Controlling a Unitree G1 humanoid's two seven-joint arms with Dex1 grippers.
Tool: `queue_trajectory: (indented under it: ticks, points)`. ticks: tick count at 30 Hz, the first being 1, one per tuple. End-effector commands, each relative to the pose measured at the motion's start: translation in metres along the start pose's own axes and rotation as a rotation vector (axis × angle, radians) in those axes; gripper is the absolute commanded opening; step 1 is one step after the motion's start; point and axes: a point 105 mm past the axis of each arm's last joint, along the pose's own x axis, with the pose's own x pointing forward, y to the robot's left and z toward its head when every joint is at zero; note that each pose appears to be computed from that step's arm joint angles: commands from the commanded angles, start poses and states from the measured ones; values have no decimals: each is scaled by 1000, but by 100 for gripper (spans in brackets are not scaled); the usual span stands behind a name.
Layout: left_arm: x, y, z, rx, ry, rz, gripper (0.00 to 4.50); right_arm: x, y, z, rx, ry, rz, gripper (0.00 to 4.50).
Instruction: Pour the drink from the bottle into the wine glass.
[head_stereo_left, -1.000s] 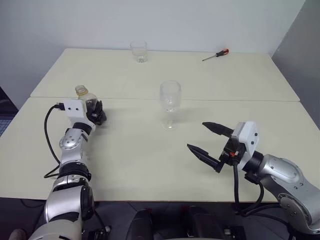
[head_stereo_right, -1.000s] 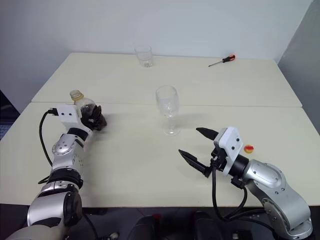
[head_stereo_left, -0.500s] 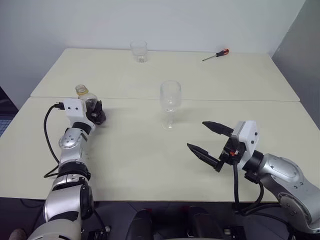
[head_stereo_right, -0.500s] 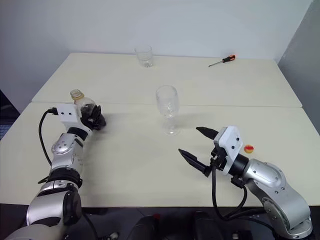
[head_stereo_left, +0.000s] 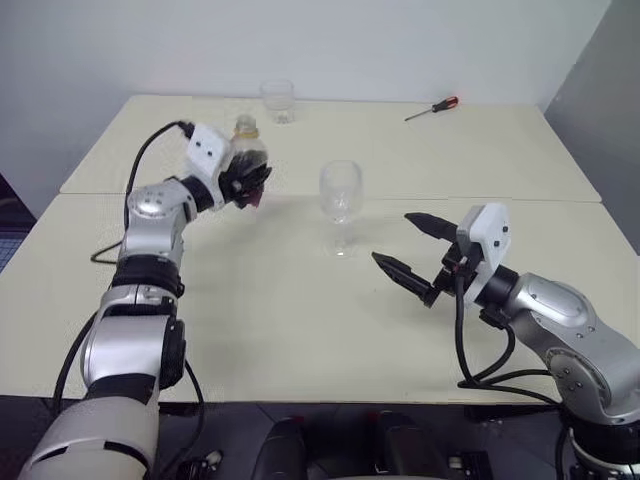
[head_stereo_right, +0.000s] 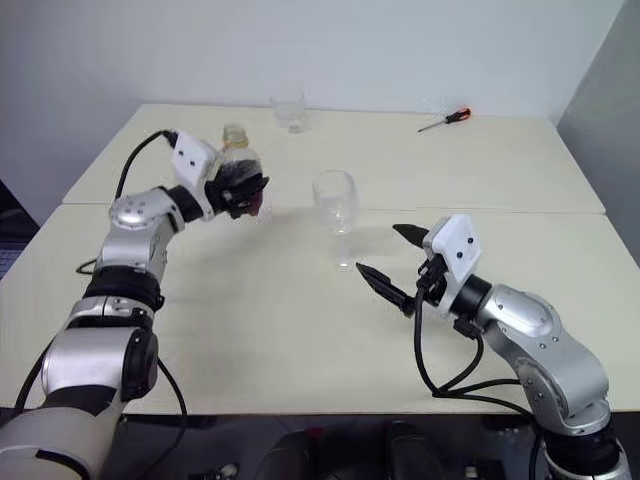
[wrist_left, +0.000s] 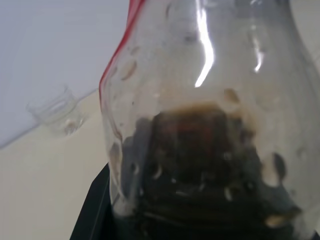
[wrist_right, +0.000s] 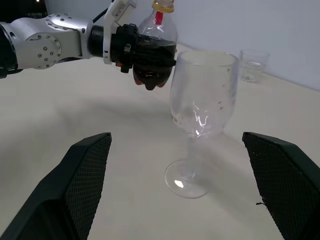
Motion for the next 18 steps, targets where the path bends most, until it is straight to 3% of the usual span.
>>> queue_trajectory:
  ticks: [1, 8, 18]
  points:
    - [14, -5, 36, 103, -71, -92, 181, 4, -12, 20, 12, -47, -56, 450]
    - [27, -16, 55, 192, -98, -195, 181, 11, -24, 48, 47, -98, -93, 450]
    - [35, -24, 60, 366, -58, -249, 181, 18, -28, 50, 25, -77, -123, 450]
